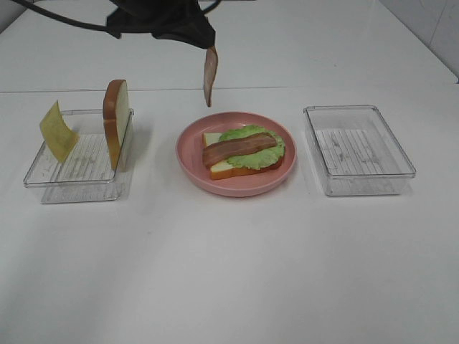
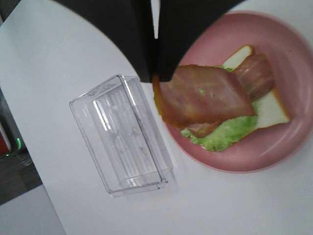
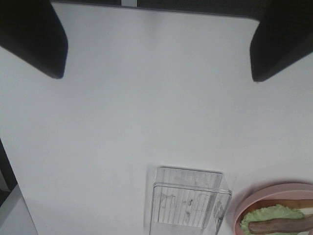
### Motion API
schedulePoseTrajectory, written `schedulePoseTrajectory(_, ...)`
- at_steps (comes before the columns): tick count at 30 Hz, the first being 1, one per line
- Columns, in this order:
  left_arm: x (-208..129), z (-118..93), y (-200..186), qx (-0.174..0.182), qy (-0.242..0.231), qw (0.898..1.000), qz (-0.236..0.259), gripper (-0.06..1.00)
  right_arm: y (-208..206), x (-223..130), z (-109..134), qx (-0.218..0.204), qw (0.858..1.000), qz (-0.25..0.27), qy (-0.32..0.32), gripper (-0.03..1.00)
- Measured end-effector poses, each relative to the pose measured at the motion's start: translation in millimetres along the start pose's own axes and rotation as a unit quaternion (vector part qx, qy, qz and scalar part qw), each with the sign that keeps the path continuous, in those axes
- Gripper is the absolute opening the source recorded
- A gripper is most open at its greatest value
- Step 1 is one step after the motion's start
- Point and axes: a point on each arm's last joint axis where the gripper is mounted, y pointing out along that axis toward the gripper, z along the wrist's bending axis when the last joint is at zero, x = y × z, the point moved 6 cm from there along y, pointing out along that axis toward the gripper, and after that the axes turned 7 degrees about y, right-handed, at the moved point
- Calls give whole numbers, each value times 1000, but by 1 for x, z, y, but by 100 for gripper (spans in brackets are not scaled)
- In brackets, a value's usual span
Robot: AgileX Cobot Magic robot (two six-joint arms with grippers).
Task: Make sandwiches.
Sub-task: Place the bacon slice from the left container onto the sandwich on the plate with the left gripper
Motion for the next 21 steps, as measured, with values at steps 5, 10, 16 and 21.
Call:
schedulePoseTrajectory(5,-10,2,38,-37,-29,999,6,0,0,0,0,0,1000,0,0,98)
schedulePoseTrajectory(10,-8,0,69,-80,-52,995,7,0,0,0,0,0,1000,0,0,98)
schedulePoseTrajectory(16,-7,-1,96,-116,-63,991,25,0,0,0,0,0,1000,0,0,98)
schedulePoseTrajectory(21,-17,5,119,-128,-66,988,53,0,0,0,0,0,1000,0,0,98)
